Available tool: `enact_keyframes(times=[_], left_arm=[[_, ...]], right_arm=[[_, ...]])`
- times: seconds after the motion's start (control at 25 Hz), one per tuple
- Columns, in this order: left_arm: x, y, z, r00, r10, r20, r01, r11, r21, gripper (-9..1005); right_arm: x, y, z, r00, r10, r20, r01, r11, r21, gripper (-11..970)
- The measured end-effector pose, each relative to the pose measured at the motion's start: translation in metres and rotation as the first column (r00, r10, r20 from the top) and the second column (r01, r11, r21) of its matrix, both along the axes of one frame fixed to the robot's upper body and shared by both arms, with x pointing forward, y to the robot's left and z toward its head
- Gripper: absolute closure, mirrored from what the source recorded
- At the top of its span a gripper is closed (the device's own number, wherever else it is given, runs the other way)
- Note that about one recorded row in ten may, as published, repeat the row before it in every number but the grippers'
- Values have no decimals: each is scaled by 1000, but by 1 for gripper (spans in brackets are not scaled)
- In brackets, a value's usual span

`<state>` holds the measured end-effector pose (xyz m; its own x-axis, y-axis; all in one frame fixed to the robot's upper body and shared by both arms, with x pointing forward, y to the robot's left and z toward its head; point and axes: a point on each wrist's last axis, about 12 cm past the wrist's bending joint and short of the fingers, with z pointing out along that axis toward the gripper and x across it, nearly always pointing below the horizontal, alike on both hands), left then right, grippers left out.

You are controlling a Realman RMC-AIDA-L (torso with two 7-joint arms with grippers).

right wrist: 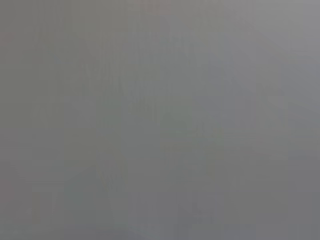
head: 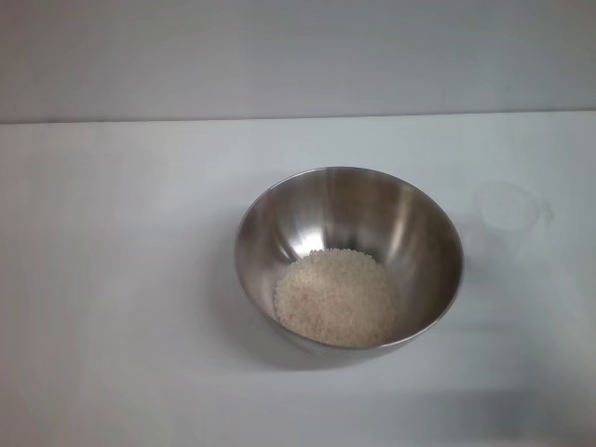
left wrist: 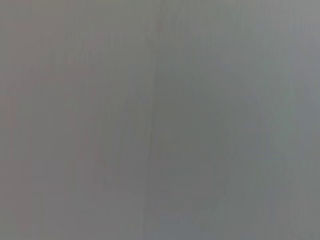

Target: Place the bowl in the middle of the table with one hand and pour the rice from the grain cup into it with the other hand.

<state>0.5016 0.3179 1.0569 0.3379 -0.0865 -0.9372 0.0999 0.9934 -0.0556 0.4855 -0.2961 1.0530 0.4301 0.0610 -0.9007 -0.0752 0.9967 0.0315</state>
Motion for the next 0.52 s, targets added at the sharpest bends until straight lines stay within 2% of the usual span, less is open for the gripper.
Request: enact_keyframes(times=[0.52], left_arm=[[-1, 1, -2, 1000, 5, -7, -5, 1000, 1, 156]], right_arm=[[0, -1, -1, 1000, -3, -8, 3, 1000, -2, 298]])
